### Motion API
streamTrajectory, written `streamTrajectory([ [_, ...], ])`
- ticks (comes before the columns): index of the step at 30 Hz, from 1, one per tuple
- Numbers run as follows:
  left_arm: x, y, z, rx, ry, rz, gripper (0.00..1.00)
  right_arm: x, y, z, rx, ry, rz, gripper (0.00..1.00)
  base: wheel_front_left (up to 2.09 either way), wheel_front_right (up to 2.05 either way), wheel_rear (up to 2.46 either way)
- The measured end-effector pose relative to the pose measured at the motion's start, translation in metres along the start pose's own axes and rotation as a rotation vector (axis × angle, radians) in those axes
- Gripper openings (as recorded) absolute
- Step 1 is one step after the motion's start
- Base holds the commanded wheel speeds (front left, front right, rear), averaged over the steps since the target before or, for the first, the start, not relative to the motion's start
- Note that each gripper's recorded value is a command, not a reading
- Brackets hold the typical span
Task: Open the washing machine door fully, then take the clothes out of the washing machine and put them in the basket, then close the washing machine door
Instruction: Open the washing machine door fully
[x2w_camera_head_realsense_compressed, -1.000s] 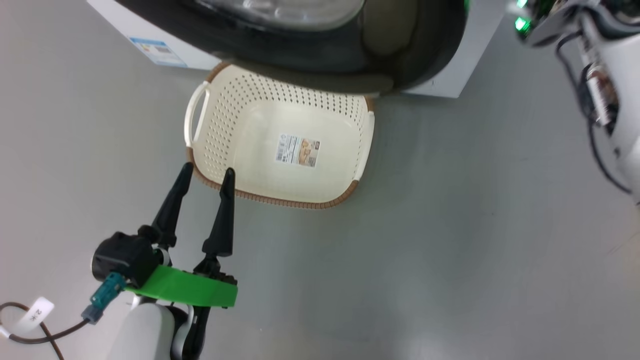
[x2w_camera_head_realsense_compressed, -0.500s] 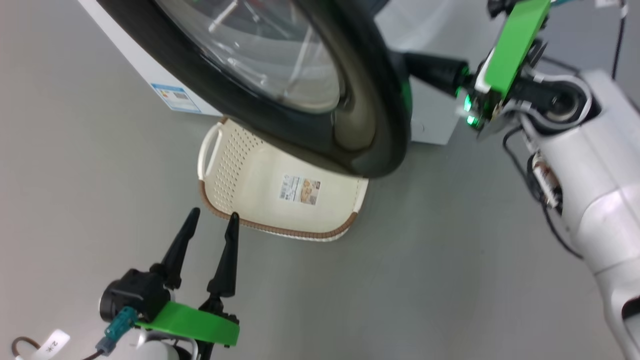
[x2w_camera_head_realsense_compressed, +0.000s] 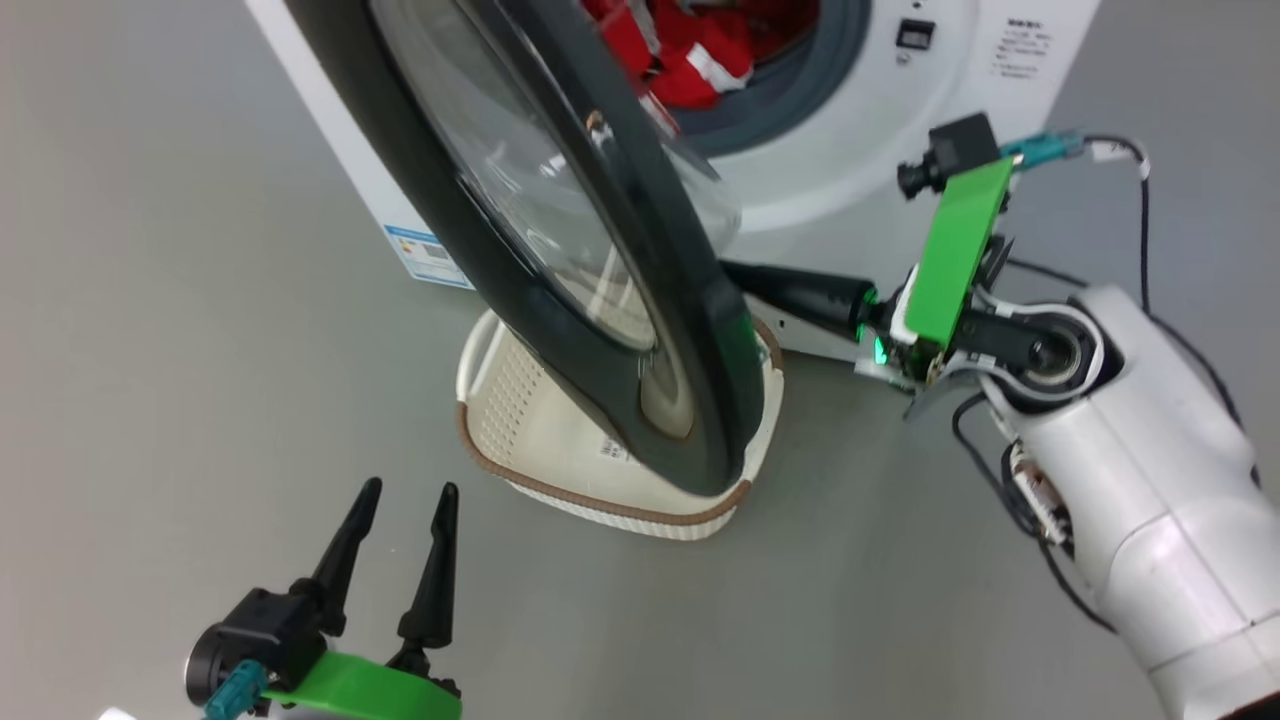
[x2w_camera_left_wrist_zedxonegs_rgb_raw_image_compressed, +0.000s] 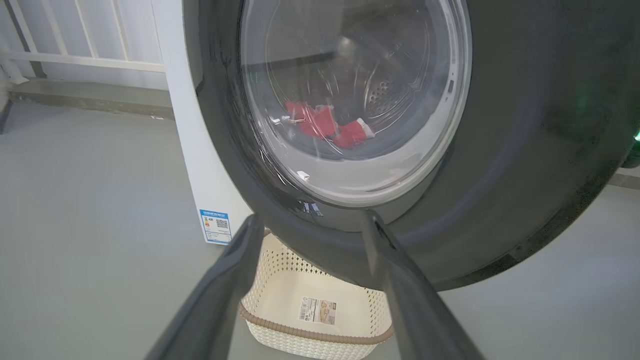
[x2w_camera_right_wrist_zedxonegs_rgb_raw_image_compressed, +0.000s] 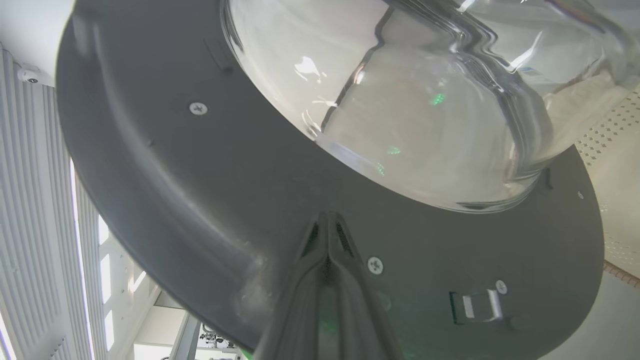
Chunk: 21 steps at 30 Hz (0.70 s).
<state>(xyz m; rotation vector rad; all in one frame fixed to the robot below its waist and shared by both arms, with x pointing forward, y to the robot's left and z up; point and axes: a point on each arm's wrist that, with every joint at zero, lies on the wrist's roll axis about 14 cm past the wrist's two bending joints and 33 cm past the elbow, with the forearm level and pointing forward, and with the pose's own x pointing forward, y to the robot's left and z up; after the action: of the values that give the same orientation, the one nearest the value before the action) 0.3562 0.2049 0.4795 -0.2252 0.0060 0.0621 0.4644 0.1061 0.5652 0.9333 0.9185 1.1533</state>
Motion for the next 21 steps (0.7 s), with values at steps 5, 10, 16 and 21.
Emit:
streamTrajectory([
  [5, -0.015, 0.014, 0.007, 0.009, -0.019, 0.049, 1.00, 0.012, 0.012, -0.024, -0.008, 0.048, 0.030, 0.00, 0.00, 0.00, 0.00],
  [10, -0.027, 0.030, 0.016, 0.021, -0.043, 0.099, 1.00, 0.028, 0.027, -0.043, -0.026, 0.092, 0.072, 0.00, 0.00, 0.00, 0.00],
  [16, -0.037, 0.041, 0.019, 0.023, -0.053, 0.139, 1.00, 0.042, 0.038, -0.059, -0.036, 0.140, 0.101, 0.00, 0.00, 0.00, 0.00],
  [21, -0.047, 0.052, 0.016, 0.023, -0.043, 0.179, 1.00, 0.058, 0.046, -0.078, -0.067, 0.205, 0.116, 0.00, 0.00, 0.00, 0.00],
])
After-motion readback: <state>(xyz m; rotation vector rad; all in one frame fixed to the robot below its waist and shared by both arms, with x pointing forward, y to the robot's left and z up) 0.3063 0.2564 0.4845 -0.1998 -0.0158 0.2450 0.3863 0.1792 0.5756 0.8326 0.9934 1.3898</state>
